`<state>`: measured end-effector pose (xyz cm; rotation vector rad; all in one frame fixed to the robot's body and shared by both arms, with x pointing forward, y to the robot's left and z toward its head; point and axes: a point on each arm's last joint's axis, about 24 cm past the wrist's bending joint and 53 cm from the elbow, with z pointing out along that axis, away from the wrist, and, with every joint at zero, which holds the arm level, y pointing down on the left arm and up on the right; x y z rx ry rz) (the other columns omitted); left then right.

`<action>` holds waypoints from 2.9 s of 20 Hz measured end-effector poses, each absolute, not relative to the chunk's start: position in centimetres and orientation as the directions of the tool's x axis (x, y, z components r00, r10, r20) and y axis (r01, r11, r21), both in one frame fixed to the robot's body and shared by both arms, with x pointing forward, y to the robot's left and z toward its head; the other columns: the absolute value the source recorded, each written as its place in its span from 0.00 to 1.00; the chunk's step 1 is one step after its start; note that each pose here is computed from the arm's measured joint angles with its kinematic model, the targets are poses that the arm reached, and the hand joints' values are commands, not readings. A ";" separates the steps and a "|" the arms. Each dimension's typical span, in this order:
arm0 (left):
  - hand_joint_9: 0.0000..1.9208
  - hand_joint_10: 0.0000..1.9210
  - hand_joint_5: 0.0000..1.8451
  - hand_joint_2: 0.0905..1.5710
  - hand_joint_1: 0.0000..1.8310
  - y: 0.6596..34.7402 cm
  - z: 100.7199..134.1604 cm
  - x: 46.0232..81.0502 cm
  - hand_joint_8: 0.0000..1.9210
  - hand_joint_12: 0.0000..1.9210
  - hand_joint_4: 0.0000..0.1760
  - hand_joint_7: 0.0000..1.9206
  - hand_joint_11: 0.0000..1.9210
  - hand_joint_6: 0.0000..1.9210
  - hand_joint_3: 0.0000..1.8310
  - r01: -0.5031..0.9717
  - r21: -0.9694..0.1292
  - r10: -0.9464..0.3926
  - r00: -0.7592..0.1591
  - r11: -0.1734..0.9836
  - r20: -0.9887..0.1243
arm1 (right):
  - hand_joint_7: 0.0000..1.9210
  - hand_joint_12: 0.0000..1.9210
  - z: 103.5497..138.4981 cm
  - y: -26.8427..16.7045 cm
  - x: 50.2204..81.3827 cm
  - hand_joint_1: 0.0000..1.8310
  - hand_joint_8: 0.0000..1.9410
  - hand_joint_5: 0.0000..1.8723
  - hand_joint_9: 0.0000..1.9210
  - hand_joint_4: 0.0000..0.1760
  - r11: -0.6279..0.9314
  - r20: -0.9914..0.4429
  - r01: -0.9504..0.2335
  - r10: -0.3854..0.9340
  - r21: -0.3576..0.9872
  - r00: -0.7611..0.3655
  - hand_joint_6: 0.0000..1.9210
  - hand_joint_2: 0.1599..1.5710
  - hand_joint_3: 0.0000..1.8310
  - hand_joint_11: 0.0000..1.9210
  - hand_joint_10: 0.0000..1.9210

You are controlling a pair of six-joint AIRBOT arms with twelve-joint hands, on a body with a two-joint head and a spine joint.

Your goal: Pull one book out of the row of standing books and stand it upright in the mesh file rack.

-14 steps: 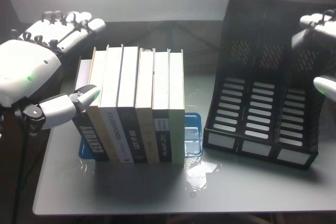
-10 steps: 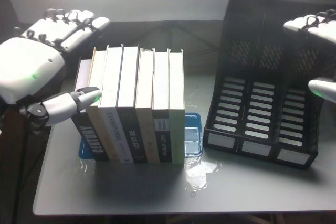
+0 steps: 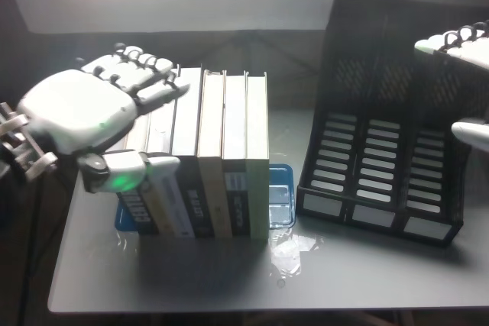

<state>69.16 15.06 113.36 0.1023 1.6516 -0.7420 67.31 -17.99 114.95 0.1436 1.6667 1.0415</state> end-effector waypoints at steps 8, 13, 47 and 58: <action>0.00 0.00 0.14 0.72 0.07 13.0 110.3 70.7 0.00 0.00 0.53 0.00 0.00 0.02 0.00 0.440 -0.315 -0.200 -0.288 0.841 -0.937 | 0.00 0.00 114.3 -17.8 67.5 0.35 0.00 0.00 0.00 0.00 0.609 -0.723 -0.390 0.568 0.691 -0.393 0.00 0.89 0.00 0.00 0.00; 0.00 0.00 0.17 0.72 0.08 11.9 109.0 71.0 0.00 0.00 0.63 0.00 0.00 0.02 0.00 0.449 -0.263 -0.132 -0.303 0.854 -0.944 | 0.00 0.00 114.2 -17.9 67.6 0.35 0.00 0.00 0.00 0.00 0.610 -0.721 -0.386 0.571 0.692 -0.392 0.00 0.89 0.00 0.00 0.00; 0.00 0.00 0.28 0.73 0.08 9.9 104.4 59.2 0.00 0.00 0.00 0.00 0.00 0.00 0.01 0.566 -0.261 -0.061 -0.347 0.782 -0.936 | 0.00 0.00 113.3 -18.8 67.7 0.34 0.00 0.01 0.00 0.00 0.613 -0.701 -0.341 0.593 0.712 -0.397 0.00 0.89 0.00 0.00 0.00; 0.00 0.00 0.24 0.75 0.10 10.2 103.4 57.8 0.00 0.00 0.00 0.00 0.00 0.00 0.00 0.550 -0.313 -0.084 -0.401 0.774 -0.912 | 0.00 0.00 113.2 -18.9 67.7 0.34 0.00 0.01 0.00 0.00 0.613 -0.699 -0.338 0.595 0.714 -0.397 0.00 0.89 0.00 0.00 0.00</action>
